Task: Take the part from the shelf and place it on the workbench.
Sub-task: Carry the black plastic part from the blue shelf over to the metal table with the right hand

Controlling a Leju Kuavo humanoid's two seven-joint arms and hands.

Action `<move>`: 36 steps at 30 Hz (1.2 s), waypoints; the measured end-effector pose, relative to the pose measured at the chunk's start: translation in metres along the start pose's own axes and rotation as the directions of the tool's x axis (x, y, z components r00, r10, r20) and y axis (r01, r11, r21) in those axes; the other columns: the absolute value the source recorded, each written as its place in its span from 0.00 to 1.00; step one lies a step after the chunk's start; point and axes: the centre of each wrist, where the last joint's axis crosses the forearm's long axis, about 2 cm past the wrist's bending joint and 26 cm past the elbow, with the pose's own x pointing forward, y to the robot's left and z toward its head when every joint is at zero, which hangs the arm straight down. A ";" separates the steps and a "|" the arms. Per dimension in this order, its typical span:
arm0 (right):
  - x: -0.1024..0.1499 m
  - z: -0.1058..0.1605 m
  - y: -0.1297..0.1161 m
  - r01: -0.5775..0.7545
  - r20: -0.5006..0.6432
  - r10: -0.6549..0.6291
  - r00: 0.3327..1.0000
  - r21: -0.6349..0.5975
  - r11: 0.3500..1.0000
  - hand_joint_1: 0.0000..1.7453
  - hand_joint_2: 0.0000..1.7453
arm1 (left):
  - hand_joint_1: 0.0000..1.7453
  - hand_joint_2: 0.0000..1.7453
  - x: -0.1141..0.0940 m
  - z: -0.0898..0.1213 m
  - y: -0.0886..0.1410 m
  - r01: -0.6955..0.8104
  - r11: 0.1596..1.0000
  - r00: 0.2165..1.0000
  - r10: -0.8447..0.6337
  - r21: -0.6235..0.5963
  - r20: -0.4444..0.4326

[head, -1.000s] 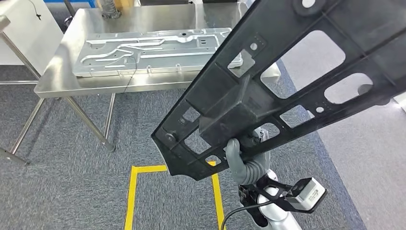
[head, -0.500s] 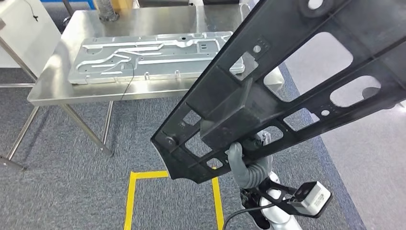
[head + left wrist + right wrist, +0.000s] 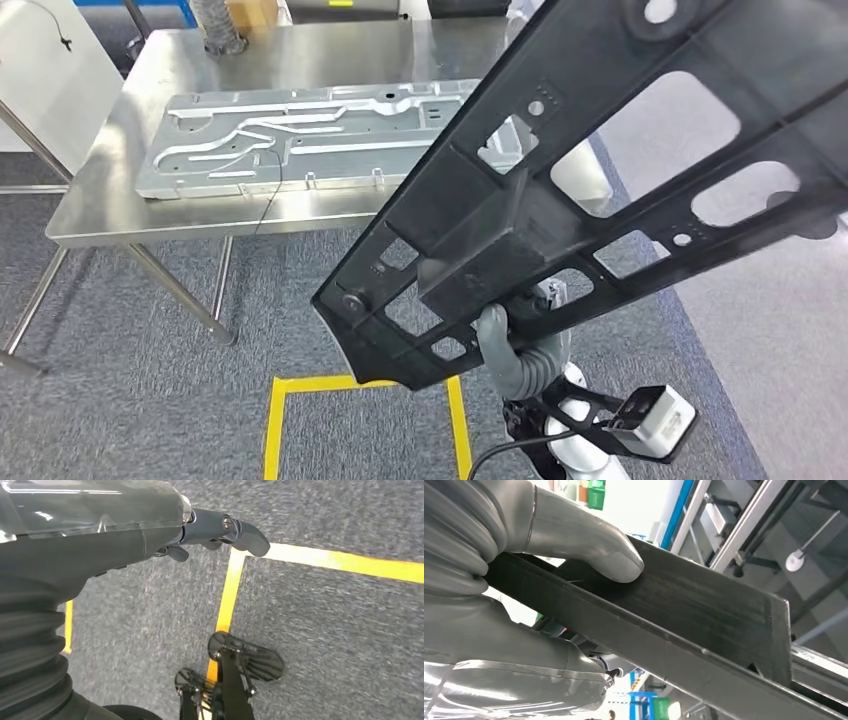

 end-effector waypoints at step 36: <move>0.015 -0.005 -0.004 -0.054 0.051 0.056 0.997 -0.030 0.998 1.00 1.00 | 0.00 1.00 0.001 0.000 0.002 -0.015 1.000 1.000 0.015 0.016 0.008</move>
